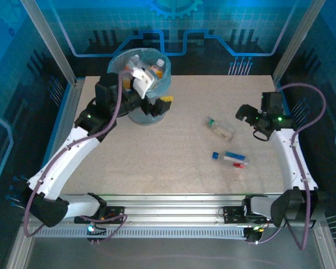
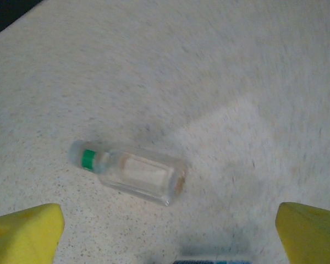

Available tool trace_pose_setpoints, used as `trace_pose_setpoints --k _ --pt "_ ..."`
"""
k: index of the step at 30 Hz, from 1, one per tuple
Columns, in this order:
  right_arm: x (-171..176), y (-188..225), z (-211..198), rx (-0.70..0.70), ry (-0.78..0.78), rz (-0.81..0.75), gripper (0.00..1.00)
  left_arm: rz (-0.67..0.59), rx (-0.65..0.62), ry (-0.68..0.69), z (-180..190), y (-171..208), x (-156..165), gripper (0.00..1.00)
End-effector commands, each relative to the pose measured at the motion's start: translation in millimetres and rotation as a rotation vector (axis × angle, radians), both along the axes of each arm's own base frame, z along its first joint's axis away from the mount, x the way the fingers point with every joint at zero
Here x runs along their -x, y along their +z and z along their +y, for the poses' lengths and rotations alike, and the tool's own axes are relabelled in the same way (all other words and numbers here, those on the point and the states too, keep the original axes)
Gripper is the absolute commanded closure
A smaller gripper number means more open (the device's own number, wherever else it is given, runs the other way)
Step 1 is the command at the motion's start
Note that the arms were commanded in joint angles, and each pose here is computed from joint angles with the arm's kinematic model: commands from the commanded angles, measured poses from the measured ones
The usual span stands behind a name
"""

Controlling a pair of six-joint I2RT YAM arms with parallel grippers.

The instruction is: Put the plastic bottles in the bin

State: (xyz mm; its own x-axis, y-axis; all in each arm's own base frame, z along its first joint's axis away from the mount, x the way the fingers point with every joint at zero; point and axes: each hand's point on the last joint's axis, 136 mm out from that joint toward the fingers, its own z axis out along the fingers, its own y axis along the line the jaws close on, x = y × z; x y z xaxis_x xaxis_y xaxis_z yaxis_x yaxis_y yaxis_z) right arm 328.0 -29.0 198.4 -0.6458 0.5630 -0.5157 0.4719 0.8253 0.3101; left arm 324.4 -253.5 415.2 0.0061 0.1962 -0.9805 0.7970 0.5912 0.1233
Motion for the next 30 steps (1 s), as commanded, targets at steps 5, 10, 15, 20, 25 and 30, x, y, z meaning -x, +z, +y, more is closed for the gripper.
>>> trace_pose_setpoints --k 5,10,15,20,25,30 --pt "30 -58 5 -0.047 -0.040 0.124 0.00 -0.039 -0.098 -0.429 -51 -48 75 0.01" --pt "68 -102 2 -0.038 -0.049 0.249 0.00 0.106 -0.126 -0.474 -65 -82 88 0.01" --pt "85 -126 23 -0.116 -0.022 0.304 0.00 0.119 -0.098 -0.413 -66 -99 77 0.01" --pt "100 -133 45 -0.125 0.031 0.339 0.00 0.121 -0.123 -0.316 -60 -106 62 0.01" --pt "116 -135 79 -0.163 0.095 0.387 0.00 0.122 -0.150 -0.211 -46 -120 54 0.01" --pt "128 -129 120 -0.236 0.197 0.402 0.00 0.085 -0.185 -0.159 -36 -130 50 0.01"
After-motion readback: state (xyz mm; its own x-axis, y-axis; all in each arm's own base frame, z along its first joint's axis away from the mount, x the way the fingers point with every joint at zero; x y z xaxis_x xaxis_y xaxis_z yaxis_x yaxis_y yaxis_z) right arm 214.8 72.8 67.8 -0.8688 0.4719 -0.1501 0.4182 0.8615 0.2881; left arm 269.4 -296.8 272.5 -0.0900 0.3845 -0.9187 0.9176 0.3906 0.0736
